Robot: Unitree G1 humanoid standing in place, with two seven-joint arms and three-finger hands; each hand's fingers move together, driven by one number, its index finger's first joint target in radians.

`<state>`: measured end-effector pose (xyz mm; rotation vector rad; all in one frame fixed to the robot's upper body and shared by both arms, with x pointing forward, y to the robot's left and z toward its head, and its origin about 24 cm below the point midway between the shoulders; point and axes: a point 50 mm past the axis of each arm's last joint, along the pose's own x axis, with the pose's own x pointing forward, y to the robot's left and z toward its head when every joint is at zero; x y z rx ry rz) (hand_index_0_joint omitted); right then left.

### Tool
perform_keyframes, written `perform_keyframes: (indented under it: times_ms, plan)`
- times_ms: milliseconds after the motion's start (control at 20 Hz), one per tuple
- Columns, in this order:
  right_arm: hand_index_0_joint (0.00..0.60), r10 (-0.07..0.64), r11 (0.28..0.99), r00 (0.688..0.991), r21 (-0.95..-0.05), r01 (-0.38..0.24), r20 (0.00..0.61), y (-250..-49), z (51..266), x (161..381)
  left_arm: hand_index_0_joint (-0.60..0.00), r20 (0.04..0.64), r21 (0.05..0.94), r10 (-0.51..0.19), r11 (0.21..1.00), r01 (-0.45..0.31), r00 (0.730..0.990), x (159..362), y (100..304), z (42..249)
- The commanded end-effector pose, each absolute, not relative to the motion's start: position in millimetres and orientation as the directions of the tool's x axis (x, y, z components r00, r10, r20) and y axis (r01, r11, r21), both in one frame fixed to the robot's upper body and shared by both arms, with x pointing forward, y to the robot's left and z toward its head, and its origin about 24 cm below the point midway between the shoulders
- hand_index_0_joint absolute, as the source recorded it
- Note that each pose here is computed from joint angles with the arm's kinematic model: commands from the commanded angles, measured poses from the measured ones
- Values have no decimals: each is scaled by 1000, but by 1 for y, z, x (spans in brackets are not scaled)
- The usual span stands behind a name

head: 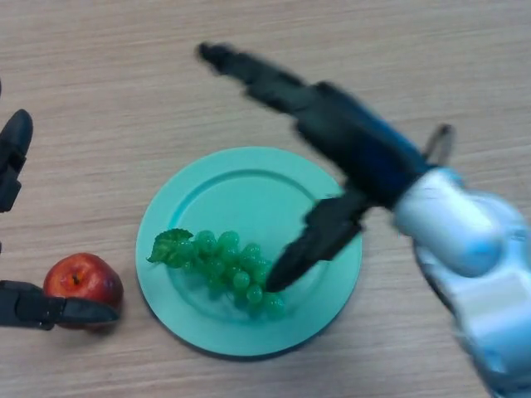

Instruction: Pick up the green grapes and place it on the plate

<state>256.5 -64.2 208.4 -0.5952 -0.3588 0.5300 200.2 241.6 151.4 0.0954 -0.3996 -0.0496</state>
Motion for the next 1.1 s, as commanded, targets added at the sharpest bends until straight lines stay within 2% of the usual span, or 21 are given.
perform_keyframes:
  times_ms: [50, 150, 300, 450, 850, 1100]
  plan:
    - [0, 480, 832, 810, -468, -298, 338, -96, 239, 243, 0, 573, 203, -101, 979, -21, 813, 183, 244, 185]
    - [0, 421, 882, 838, -375, -287, 348, -118, 237, 236, 0, 578, 197, -99, 980, -21, 810, 182, 243, 187]
    - [0, 359, 920, 854, -297, -255, 378, -139, 232, 226, 0, 584, 187, -89, 982, -27, 807, 181, 241, 191]
    - [0, 292, 950, 867, -225, -215, 405, -156, 225, 217, 0, 577, 201, -114, 980, -5, 809, 182, 234, 195]
    - [0, 255, 962, 861, -201, -183, 440, -161, 228, 213, 0, 559, 231, -164, 972, 37, 813, 187, 224, 193]
    - [0, 256, 962, 851, -210, -176, 457, -161, 229, 210, 0, 554, 229, -145, 973, 18, 820, 187, 224, 192]
